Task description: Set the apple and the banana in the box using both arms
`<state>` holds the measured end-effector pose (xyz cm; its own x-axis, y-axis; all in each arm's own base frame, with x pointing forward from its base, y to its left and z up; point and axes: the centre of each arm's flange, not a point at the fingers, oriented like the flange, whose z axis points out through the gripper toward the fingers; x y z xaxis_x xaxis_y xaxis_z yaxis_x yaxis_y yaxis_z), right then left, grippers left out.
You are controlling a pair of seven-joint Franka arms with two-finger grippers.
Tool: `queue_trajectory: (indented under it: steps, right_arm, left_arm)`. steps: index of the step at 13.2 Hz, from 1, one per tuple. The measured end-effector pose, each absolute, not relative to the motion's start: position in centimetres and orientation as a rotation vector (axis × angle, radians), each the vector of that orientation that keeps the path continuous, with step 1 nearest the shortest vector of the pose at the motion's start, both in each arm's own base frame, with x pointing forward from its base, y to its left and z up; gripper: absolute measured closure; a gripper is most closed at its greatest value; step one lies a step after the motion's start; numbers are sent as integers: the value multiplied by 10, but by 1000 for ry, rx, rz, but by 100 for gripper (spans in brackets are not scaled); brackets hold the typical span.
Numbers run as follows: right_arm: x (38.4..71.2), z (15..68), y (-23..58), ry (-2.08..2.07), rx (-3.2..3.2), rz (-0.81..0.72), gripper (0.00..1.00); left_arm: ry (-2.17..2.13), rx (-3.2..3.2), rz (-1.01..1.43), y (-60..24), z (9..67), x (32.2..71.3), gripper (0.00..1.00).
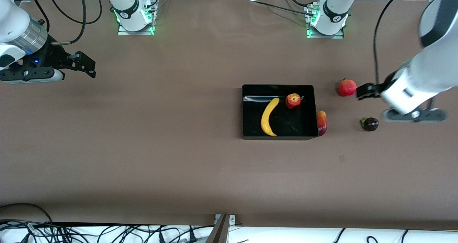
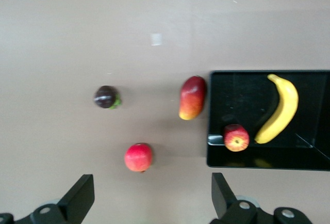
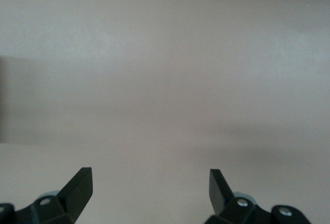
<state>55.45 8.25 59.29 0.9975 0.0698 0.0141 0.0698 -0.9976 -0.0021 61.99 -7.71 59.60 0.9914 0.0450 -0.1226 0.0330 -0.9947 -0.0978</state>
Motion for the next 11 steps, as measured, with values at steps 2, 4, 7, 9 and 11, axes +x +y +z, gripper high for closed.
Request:
queue_trajectory:
  steps: [2, 4, 7, 9, 11]
  right_arm:
    - [554, 593, 82, -109, -3137, -22, 0]
    - [555, 593, 82, -109, -3137, -22, 0]
    - [555, 593, 82, -109, -3137, -22, 0]
    - [555, 593, 82, -109, -3137, -22, 0]
    - [555, 593, 82, -109, -3137, -22, 0]
  left_arm:
    - [-184, -3072, 151, -46, 612, 602, 0]
    - [-278, -3111, 96, -8, 611, 585, 0]
    - [-154, -3136, 13, 8, 595, 559, 0]
    - [-127, -3136, 40, 6, 584, 546, 0]
    - [-116, -3133, 62, 4, 579, 545, 0]
